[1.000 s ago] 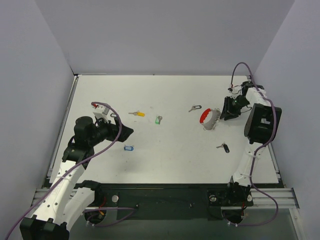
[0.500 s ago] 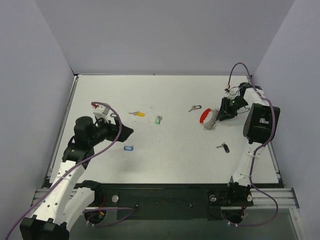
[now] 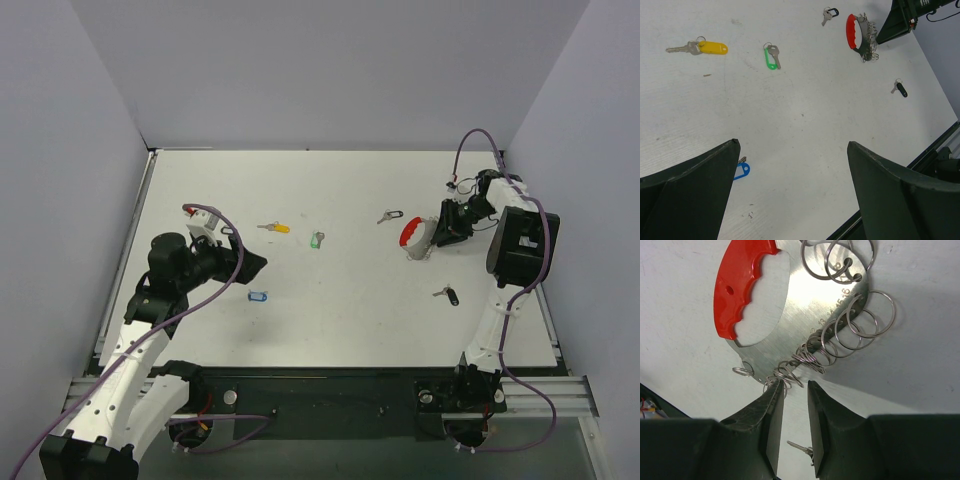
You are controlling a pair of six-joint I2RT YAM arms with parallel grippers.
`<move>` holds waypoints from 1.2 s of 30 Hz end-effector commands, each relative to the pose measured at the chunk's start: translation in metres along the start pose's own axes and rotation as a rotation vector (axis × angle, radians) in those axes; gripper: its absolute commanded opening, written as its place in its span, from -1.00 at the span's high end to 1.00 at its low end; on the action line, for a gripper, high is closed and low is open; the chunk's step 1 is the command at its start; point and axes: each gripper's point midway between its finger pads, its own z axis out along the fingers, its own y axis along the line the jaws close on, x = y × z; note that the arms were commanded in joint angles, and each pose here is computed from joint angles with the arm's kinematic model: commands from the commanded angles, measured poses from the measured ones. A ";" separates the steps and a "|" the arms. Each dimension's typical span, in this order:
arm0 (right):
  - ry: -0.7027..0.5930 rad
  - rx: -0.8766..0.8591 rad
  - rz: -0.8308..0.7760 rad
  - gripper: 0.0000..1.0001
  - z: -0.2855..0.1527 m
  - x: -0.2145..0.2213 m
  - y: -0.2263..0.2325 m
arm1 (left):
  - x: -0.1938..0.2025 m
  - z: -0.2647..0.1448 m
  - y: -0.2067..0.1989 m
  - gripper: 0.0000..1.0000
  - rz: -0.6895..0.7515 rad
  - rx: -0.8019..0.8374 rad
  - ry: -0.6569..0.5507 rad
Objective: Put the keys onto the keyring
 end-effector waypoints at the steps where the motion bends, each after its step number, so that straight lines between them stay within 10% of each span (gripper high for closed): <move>1: 0.023 -0.013 -0.004 0.56 -0.011 0.010 0.009 | -0.014 -0.001 -0.007 -1.00 0.043 0.031 -0.047; 36: 0.103 0.020 0.006 0.75 0.013 0.020 0.002 | -0.015 -0.001 -0.006 -1.00 0.043 0.027 -0.049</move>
